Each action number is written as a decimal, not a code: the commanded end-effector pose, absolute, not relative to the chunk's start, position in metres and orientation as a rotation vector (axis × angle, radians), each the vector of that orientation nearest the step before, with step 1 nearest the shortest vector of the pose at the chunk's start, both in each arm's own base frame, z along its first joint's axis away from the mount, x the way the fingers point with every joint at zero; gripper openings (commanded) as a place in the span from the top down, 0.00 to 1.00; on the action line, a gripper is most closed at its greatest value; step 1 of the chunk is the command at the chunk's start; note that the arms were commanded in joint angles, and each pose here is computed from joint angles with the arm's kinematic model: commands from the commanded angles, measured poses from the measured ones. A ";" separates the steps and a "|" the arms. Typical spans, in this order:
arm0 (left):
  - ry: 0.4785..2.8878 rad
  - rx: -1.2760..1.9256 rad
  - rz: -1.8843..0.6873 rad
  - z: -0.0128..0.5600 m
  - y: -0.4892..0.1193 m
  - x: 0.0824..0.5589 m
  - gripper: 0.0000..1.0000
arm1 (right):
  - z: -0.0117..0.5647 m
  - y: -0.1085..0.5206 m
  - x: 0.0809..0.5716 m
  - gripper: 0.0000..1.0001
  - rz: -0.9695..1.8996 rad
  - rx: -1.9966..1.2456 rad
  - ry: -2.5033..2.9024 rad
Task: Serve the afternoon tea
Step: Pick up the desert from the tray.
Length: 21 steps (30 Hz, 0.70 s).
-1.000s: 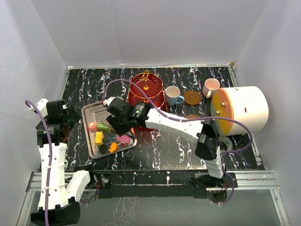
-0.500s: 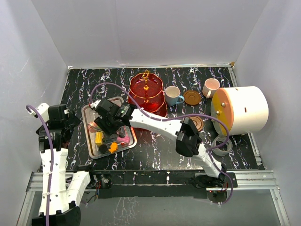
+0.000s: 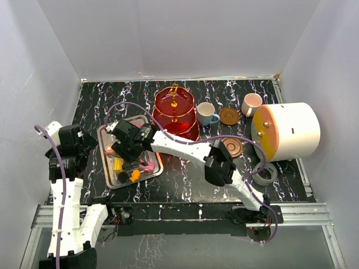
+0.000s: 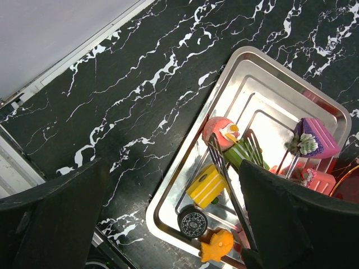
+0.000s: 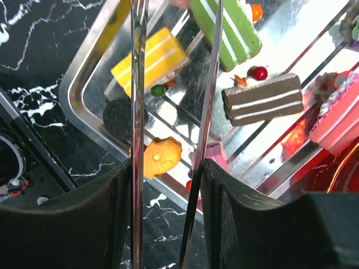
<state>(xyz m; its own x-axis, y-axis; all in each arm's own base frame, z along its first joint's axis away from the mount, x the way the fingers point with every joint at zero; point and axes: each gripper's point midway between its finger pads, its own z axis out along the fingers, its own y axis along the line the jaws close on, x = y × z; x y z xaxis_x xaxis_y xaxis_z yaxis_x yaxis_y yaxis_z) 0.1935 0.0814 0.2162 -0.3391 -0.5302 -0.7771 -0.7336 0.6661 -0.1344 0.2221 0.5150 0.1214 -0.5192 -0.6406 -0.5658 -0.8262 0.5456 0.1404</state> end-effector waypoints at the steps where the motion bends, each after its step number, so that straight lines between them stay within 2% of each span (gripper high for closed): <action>1: 2.020 -0.955 0.292 0.212 0.080 0.197 0.01 | 0.153 0.538 0.237 0.54 0.637 -1.167 2.209; 21: 2.008 -1.000 0.322 0.210 0.084 0.192 0.01 | 0.138 0.531 0.251 0.53 0.506 -1.190 2.212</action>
